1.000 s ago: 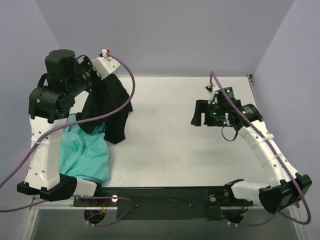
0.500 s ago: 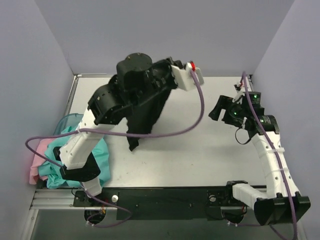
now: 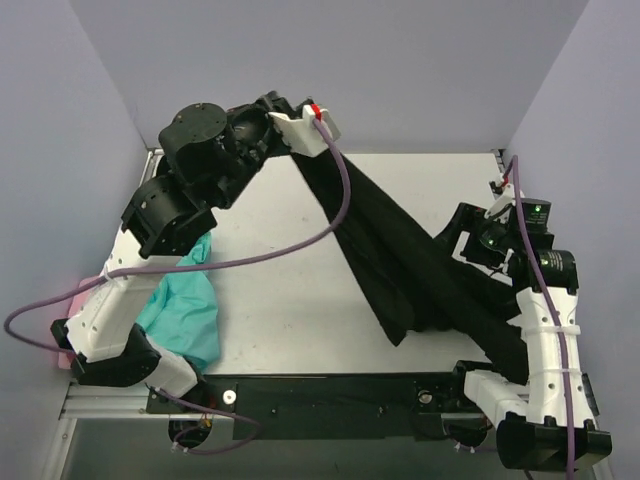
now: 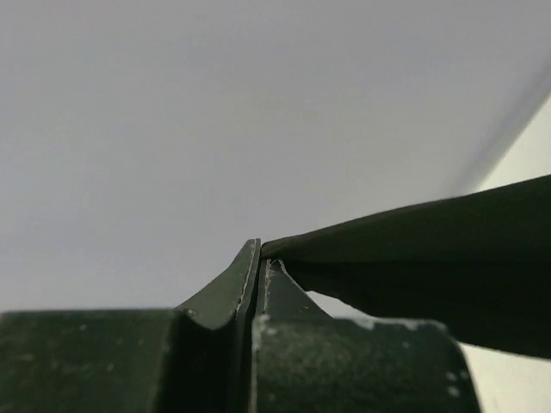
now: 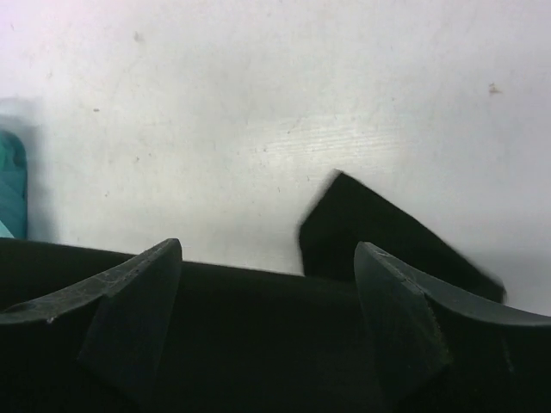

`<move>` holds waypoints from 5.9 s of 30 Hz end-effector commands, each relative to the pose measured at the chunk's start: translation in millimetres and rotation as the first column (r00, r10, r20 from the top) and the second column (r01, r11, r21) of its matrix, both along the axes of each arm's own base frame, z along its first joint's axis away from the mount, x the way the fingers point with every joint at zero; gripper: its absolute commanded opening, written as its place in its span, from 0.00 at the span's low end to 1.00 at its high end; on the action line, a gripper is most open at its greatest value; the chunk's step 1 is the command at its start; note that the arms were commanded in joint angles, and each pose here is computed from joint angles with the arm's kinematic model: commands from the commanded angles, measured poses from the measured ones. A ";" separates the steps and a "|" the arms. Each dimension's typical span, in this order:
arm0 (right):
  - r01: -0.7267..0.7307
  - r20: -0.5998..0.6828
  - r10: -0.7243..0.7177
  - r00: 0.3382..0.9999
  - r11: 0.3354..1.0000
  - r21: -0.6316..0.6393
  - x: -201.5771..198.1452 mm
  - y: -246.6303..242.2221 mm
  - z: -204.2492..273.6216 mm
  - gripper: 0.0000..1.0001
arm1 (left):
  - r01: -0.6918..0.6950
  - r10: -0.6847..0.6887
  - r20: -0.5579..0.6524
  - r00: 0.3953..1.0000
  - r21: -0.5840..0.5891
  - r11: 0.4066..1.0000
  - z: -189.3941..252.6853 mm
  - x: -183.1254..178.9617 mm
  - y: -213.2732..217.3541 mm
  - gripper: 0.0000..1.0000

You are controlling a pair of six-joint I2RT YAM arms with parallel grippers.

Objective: Fold and stack the t-shirts
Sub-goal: Flatten out the tshirt

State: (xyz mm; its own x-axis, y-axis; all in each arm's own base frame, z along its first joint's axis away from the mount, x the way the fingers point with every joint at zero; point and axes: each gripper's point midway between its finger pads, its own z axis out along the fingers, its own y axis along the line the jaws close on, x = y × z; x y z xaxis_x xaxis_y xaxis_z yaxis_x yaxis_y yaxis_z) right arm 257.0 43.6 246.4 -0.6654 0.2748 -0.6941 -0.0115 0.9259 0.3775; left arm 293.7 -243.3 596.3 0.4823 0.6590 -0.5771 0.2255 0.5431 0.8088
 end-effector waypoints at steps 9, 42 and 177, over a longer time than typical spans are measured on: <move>-0.166 -0.288 0.123 0.950 0.978 -0.129 -32.1 30.0 -80.6 0.73 | -0.020 0.234 -0.557 0.797 0.363 0.932 -314.3 32.5 67.0 0.00; -0.538 -0.695 0.144 0.704 0.747 -0.390 -111.0 81.1 -212.7 0.22 | -0.084 0.321 -0.677 0.663 0.359 0.930 -379.4 22.2 112.8 0.00; 0.122 0.136 -0.138 0.981 0.985 0.123 78.4 -24.8 73.1 0.00 | -0.226 0.308 -0.470 0.827 0.223 0.948 -252.3 191.0 168.3 0.00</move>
State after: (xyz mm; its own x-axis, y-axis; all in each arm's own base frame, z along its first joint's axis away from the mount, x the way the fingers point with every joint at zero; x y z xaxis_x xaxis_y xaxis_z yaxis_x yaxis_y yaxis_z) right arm 431.7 -13.6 419.6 -0.2312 0.5539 -0.7998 -0.0526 0.8138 0.5788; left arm 538.7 -85.4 418.3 0.0750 0.7608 -0.6446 0.2514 0.6112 0.7505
